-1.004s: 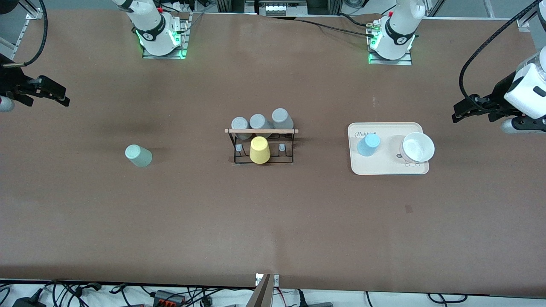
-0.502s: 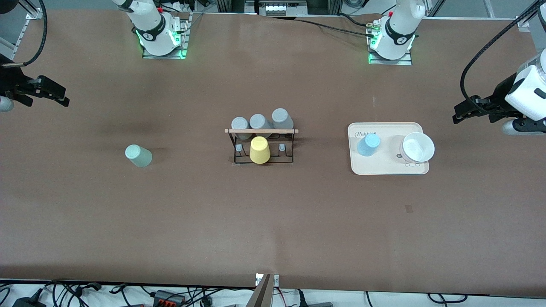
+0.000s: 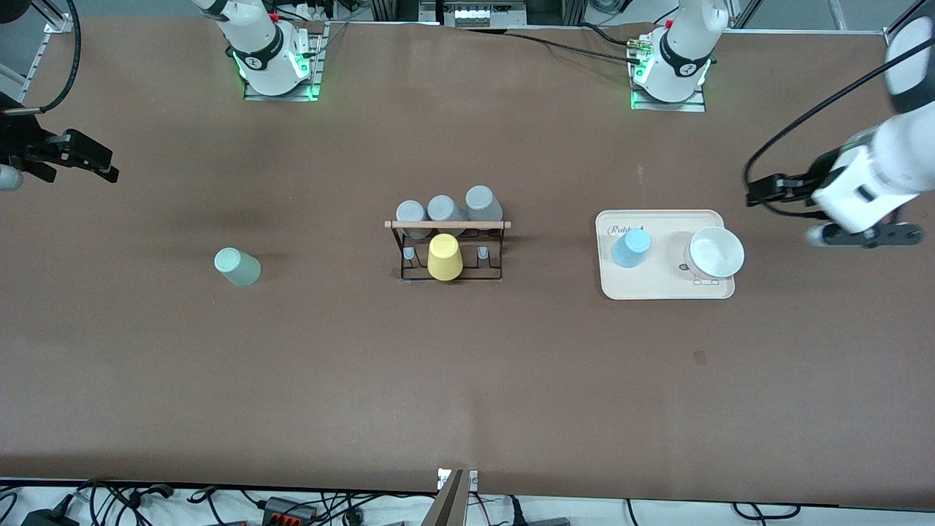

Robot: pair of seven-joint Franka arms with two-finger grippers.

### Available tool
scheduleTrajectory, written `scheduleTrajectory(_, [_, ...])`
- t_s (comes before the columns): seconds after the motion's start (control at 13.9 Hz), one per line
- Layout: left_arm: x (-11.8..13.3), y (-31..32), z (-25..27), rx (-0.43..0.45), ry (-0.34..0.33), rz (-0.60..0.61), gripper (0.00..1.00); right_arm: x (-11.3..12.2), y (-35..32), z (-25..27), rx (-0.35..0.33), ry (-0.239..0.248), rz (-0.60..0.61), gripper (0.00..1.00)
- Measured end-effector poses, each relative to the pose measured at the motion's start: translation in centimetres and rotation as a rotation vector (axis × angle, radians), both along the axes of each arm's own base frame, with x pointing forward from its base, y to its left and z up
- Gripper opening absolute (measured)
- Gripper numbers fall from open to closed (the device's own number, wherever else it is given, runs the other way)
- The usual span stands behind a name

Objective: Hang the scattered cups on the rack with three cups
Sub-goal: 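Reach the left gripper to the light blue cup on the tray and grasp it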

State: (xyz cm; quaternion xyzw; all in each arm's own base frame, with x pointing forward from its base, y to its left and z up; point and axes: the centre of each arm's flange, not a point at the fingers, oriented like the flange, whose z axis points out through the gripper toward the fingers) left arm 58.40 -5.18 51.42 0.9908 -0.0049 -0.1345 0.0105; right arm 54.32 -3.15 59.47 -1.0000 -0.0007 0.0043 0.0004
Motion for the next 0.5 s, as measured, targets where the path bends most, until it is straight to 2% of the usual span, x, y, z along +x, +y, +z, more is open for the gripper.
scheduleTrajectory(0.14, [0.9,-3.3,-4.0,0.002,0.055,-0.051,1.00,0.0,0.0,0.0,0.000,0.000,0.000,1.00])
scheduleTrajectory(0.22, [1.5,-4.7,-6.0,0.002,0.055,-0.071,1.00,0.0,0.0,0.0,0.000,0.000,0.000,1.00])
scheduleTrajectory(0.36, [2.3,-6.8,-10.1,-0.004,0.012,-0.091,1.00,0.0,0.0,0.0,0.000,-0.001,0.000,1.00])
scheduleTrajectory(0.5, [1.6,-8.7,-14.6,-0.006,-0.040,-0.092,1.00,0.0,0.0,0.0,0.000,-0.001,0.000,1.00])
